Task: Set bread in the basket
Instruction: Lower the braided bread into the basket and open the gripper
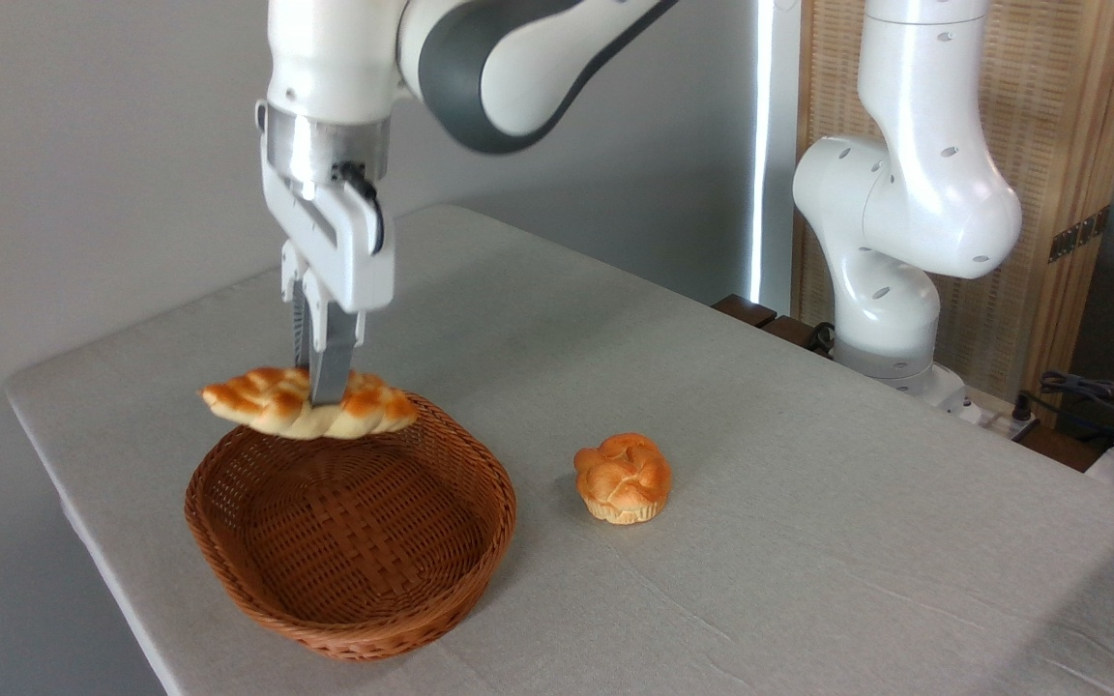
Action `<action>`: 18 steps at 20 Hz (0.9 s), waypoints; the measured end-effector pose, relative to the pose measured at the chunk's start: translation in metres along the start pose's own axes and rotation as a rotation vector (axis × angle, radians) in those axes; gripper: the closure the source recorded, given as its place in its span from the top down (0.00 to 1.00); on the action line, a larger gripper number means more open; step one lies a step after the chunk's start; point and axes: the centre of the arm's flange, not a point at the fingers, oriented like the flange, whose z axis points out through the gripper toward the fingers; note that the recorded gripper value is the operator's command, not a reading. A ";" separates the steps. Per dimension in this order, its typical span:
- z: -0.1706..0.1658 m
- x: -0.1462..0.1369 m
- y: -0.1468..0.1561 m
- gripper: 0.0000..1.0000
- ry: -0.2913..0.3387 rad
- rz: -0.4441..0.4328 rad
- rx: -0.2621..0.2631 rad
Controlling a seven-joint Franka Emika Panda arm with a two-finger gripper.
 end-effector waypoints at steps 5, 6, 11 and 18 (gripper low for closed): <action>0.033 0.005 0.002 1.00 -0.021 0.014 -0.020; 0.037 0.005 0.003 1.00 -0.024 0.016 -0.023; 0.040 0.007 0.005 1.00 -0.027 0.020 -0.028; 0.040 0.008 0.006 1.00 -0.026 0.024 -0.027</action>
